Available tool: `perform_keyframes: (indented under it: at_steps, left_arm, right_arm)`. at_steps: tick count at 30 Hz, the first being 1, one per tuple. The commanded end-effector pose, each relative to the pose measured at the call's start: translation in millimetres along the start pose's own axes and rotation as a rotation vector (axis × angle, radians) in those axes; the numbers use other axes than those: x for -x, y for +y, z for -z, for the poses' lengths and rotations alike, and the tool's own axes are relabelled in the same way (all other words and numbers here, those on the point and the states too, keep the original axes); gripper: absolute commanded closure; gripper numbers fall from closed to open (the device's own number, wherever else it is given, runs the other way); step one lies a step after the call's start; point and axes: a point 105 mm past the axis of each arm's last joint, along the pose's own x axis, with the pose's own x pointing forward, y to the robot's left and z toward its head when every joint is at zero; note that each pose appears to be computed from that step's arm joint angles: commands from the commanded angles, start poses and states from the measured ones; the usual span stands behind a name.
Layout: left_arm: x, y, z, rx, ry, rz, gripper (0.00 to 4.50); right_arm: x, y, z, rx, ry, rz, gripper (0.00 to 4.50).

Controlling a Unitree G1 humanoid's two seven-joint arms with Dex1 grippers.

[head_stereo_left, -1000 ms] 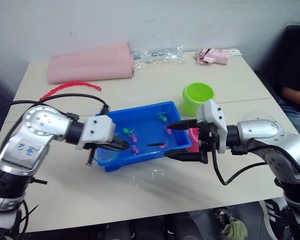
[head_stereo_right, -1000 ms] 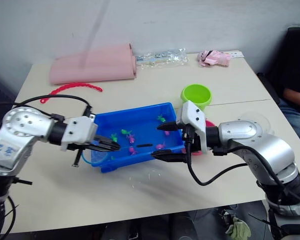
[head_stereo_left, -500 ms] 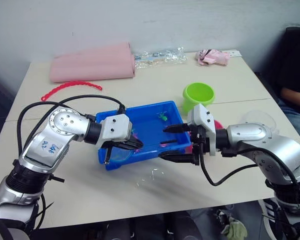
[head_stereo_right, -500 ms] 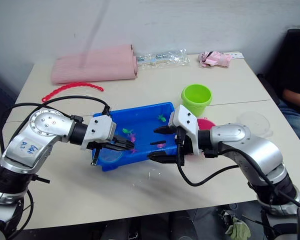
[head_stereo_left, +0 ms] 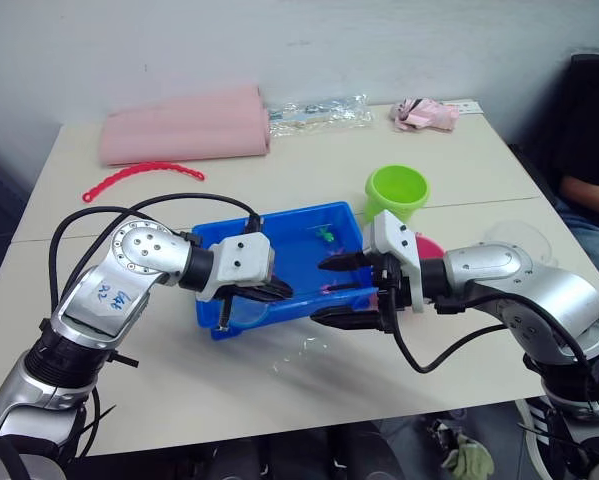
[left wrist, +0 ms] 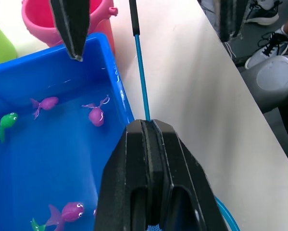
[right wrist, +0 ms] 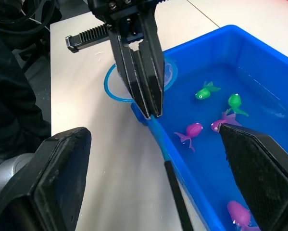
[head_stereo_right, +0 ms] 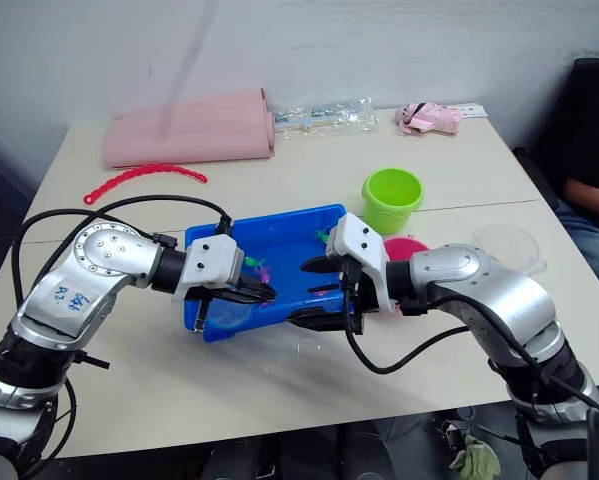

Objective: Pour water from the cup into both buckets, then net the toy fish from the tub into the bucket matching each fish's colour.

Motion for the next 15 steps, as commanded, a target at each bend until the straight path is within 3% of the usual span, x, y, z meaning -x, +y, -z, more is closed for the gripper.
perform_keyframes:
  at_steps: [1, 3, 6, 7, 11, 13, 15]
  left_arm:
    - [-0.7, -0.1, -10.4, -0.048, -0.008, -0.009, 4.5]
    - [-1.0, -0.1, -10.6, -0.04, -0.014, -0.012, 4.5]
    - [-1.1, -0.3, -11.4, -0.035, -0.018, -0.018, 4.5]
    - [-1.1, -0.2, -11.8, -0.034, -0.02, -0.021, 4.5]
    - [-0.5, 0.0, -13.0, -0.025, -0.03, -0.031, 4.5]
    - [0.9, -1.5, -12.8, -0.012, -0.032, -0.022, 4.5]
    - [4.4, -1.3, -13.7, 0.003, -0.042, -0.025, 3.97]
  right_arm:
    - [-0.9, 0.9, -5.6, 0.031, -0.009, -0.004, 0.61]
    - [-1.6, 1.2, -5.7, 0.027, -0.016, -0.006, 1.08]
    - [-1.6, 1.4, -3.9, 0.027, -0.016, -0.005, 2.52]
    - [-1.5, 1.2, -3.0, 0.03, -0.015, -0.004, 2.67]
    - [-1.2, 1.1, -1.6, 0.038, -0.019, -0.006, 4.41]
    - [-0.9, 1.1, -2.1, 0.044, -0.028, -0.009, 4.47]
    - [-0.4, 1.0, -3.4, 0.056, -0.039, -0.011, 4.5]
